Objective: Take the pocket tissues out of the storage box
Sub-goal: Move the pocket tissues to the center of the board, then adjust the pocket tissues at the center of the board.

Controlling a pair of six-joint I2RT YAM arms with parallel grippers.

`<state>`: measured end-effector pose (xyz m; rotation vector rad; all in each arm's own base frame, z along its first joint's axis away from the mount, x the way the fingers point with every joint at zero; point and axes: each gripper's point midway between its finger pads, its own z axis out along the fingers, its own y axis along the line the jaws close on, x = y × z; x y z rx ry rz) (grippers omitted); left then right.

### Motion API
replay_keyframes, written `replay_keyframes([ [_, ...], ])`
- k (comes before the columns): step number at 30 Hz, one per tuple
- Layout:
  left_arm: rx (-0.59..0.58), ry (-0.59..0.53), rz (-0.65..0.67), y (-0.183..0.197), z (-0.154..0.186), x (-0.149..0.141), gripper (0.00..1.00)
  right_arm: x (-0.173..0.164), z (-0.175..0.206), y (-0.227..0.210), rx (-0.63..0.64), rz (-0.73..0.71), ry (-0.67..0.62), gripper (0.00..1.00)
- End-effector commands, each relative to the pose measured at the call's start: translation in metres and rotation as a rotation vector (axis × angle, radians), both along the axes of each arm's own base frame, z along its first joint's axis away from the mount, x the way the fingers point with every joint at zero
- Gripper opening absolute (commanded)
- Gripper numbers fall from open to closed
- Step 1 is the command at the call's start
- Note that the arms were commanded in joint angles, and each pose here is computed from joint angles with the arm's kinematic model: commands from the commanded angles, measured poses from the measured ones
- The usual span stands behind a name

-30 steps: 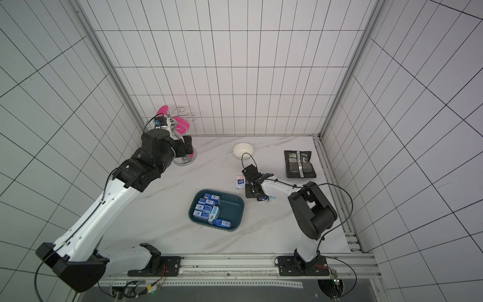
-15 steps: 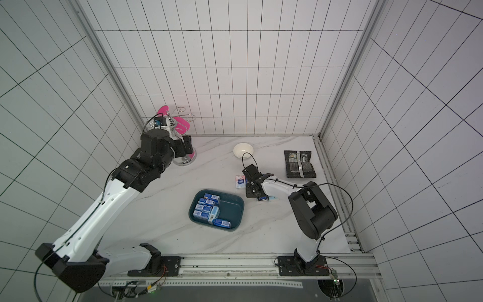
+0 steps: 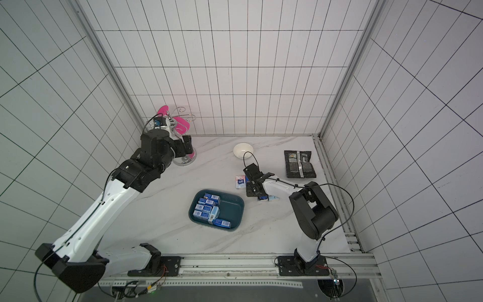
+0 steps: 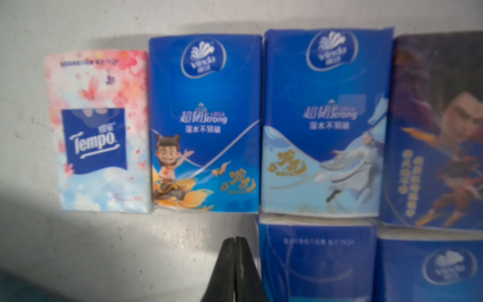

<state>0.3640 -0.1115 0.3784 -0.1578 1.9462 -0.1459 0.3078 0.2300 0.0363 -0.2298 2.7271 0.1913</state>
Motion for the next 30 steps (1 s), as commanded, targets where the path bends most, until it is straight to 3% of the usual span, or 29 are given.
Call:
replay_keyframes([
  [1,-0.015,-0.019,0.003,0.001,0.004,0.0,0.98,-0.001,0.023,0.011,0.063,0.036,-0.035,0.07],
  [7,-0.015,-0.021,-0.001,0.0,0.005,0.0,0.98,0.008,0.058,-0.015,0.07,-0.044,-0.14,0.07],
  [12,-0.014,-0.017,-0.002,0.0,0.003,0.0,0.98,0.022,0.067,-0.07,0.066,-0.211,-0.16,0.06],
  [20,-0.019,-0.015,-0.011,-0.002,0.003,-0.001,0.98,0.022,0.038,-0.139,0.115,-0.421,-0.087,0.06],
  [30,-0.021,-0.002,-0.021,-0.007,-0.001,0.005,0.98,0.005,0.004,-0.155,0.099,-0.449,-0.007,0.05],
])
